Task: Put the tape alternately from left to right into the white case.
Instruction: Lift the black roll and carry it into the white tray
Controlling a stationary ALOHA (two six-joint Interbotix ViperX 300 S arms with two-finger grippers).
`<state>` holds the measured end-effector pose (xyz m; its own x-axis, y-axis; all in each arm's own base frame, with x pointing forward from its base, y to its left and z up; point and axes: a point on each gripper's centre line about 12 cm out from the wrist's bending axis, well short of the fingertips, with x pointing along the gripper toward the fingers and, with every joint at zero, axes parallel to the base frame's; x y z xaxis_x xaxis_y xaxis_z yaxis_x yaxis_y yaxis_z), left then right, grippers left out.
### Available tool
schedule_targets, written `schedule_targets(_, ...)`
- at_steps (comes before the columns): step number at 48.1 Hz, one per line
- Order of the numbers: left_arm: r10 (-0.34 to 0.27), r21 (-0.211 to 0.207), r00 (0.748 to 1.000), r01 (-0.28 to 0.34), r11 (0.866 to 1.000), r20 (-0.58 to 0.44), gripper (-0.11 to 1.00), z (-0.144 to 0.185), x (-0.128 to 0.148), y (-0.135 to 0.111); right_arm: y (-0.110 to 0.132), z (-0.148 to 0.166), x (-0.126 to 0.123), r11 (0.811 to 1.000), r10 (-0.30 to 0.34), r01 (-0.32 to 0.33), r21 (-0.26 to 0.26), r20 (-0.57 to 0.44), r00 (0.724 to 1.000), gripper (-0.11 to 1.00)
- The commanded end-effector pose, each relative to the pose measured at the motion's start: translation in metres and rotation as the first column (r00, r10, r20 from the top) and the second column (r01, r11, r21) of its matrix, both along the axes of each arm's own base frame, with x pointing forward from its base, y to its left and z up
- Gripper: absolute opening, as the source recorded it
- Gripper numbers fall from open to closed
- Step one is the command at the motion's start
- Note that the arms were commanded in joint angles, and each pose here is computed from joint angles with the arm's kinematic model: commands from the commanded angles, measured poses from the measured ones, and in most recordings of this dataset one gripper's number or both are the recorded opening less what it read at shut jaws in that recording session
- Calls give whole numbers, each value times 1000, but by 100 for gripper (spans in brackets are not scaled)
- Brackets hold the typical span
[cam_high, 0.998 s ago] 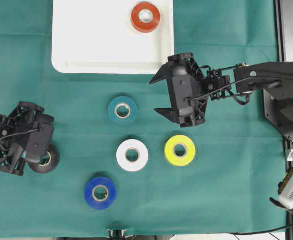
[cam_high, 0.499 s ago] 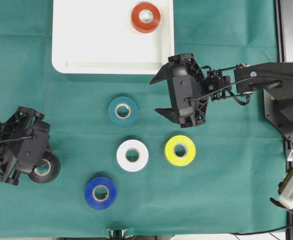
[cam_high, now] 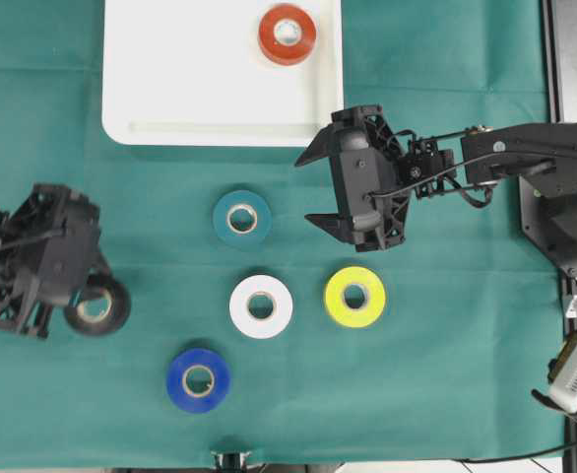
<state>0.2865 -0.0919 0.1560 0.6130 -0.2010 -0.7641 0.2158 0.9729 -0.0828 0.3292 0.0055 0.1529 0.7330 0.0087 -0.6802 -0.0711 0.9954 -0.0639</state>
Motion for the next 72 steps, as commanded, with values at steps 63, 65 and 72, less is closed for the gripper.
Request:
schedule_targets(63,535,61,837,-543,837,113,22,23,24,207,1,10,2,1000,2,-3,4,38,999,72)
schedule_targets(65,538,63,836,-546,835,109,22,21,26,210,1,10,2,1000,2,-3,4,38,999,72)
schedule_targets(72,551,68,830,-556,828,87,22,9,33,217,1,10,2,1000,2,-3,4,37,999,72)
